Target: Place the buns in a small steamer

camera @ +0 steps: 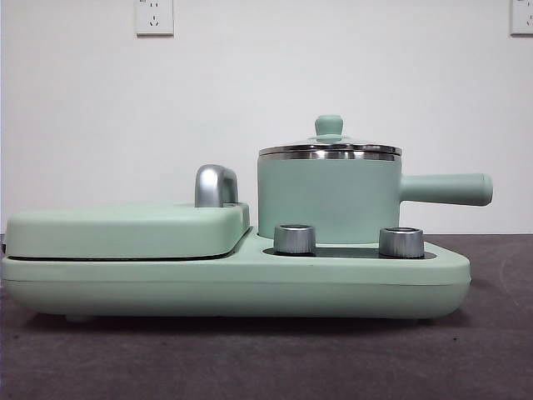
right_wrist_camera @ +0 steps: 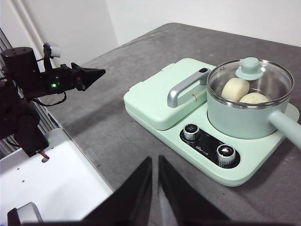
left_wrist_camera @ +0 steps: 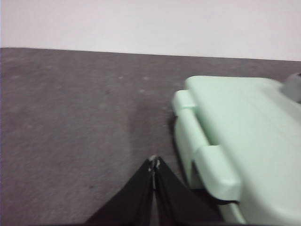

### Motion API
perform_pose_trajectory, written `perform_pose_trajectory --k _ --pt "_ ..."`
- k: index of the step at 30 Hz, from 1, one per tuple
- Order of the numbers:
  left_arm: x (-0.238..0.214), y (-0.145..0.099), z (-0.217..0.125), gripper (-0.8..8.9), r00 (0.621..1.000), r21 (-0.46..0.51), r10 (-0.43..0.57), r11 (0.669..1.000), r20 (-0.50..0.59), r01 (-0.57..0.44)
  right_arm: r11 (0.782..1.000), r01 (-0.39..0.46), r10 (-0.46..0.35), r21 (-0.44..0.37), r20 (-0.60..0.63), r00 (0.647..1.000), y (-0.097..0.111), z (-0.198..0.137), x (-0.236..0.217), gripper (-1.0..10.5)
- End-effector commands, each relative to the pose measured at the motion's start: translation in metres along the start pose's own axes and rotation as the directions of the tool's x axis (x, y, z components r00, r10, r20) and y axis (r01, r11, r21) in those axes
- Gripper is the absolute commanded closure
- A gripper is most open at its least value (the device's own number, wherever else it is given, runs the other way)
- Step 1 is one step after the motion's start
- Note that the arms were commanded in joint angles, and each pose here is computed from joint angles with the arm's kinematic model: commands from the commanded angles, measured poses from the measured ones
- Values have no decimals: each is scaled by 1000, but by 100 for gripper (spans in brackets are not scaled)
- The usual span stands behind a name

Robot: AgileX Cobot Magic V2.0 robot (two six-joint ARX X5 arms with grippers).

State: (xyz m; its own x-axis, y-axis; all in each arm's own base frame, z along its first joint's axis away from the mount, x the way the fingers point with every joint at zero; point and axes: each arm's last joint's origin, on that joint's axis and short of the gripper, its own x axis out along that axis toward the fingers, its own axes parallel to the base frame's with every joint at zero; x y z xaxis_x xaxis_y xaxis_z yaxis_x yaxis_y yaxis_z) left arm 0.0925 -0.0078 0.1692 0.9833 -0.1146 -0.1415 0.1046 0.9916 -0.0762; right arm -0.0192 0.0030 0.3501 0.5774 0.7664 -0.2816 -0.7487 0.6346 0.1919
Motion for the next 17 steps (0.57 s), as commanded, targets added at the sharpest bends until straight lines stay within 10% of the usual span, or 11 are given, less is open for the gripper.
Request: perform_pose_trajectory --k 1,17 --pt "1 2 -5 807 1000 -4 21 1000 6 -21 1000 -8 8 -17 15 1000 1 2 -2 926" --pt "5 5 -19 807 998 27 50 998 -32 -50 1000 -8 8 -17 15 1000 1 2 -2 926"
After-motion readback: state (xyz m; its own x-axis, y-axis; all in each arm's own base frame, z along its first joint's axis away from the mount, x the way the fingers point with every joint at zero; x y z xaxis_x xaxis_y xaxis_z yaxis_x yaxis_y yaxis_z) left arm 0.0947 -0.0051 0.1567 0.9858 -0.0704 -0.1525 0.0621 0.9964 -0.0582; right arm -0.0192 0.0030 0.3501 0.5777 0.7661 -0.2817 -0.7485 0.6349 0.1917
